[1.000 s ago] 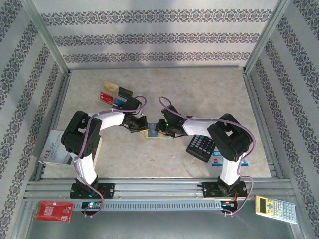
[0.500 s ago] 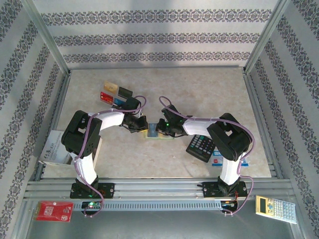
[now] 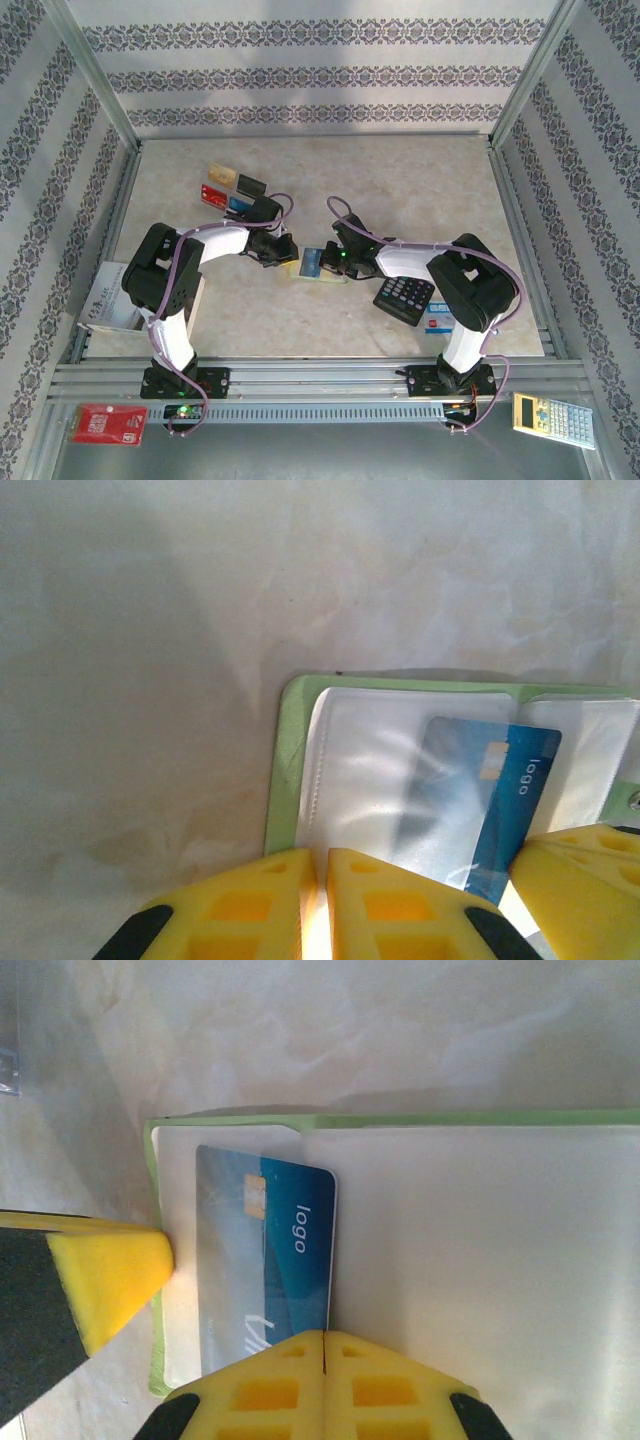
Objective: Take the credit cards out of the card holder
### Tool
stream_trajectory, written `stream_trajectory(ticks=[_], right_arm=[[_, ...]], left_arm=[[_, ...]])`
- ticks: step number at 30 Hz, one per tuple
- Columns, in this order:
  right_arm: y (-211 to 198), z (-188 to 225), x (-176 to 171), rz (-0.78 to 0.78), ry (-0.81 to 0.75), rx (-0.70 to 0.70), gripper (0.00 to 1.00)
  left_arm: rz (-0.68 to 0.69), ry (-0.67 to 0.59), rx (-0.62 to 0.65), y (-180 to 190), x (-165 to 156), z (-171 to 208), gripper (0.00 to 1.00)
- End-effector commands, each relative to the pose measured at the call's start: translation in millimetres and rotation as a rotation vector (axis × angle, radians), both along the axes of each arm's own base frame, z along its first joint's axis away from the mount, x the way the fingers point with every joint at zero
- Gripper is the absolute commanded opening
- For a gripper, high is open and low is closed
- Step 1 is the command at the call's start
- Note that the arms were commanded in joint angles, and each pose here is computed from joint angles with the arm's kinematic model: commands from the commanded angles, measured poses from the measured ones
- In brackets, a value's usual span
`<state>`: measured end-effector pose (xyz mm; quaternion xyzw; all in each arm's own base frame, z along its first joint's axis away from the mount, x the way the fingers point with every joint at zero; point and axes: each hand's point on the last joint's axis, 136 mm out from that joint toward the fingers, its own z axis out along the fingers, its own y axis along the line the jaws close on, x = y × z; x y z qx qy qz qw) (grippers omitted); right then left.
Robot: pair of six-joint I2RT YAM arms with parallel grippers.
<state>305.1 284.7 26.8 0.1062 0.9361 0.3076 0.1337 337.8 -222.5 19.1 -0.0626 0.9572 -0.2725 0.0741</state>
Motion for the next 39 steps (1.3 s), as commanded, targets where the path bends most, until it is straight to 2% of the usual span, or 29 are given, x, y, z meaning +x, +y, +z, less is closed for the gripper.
stream_trajectory(ticks=[1, 6, 15, 18, 25, 32, 39], right_arm=[[-11.9, 2.5, -0.8, -0.015, -0.013, -0.03, 0.0], [-15.5, 0.5, -1.0, -0.023, -0.007, -0.039, 0.0], [-9.9, -4.2, 0.3, -0.008, 0.014, -0.026, 0.0], [-9.5, -6.1, 0.4, -0.012, 0.025, -0.018, 0.02], [-11.0, -9.5, -0.3, -0.021, 0.042, -0.014, 0.19], [-5.2, -10.3, -1.5, -0.003, 0.055, 0.01, 0.22], [-0.3, -7.6, 0.4, 0.004, 0.051, 0.033, 0.22]], left_arm=[[0.035, 0.077, 0.124, 23.2, -18.7, -24.9, 0.14], [0.018, 0.037, 0.094, 16.8, -11.1, -5.3, 0.15], [-0.035, -0.031, -0.049, -10.7, -4.0, 35.1, 0.24], [-0.057, -0.018, -0.061, -20.3, -5.5, 31.4, 0.24], [-0.062, 0.026, -0.025, -23.2, -6.2, 7.4, 0.18], [-0.06, 0.064, 0.026, -15.2, -11.8, -13.2, 0.15], [-0.062, 0.082, 0.057, -10.2, -15.9, -20.2, 0.15]])
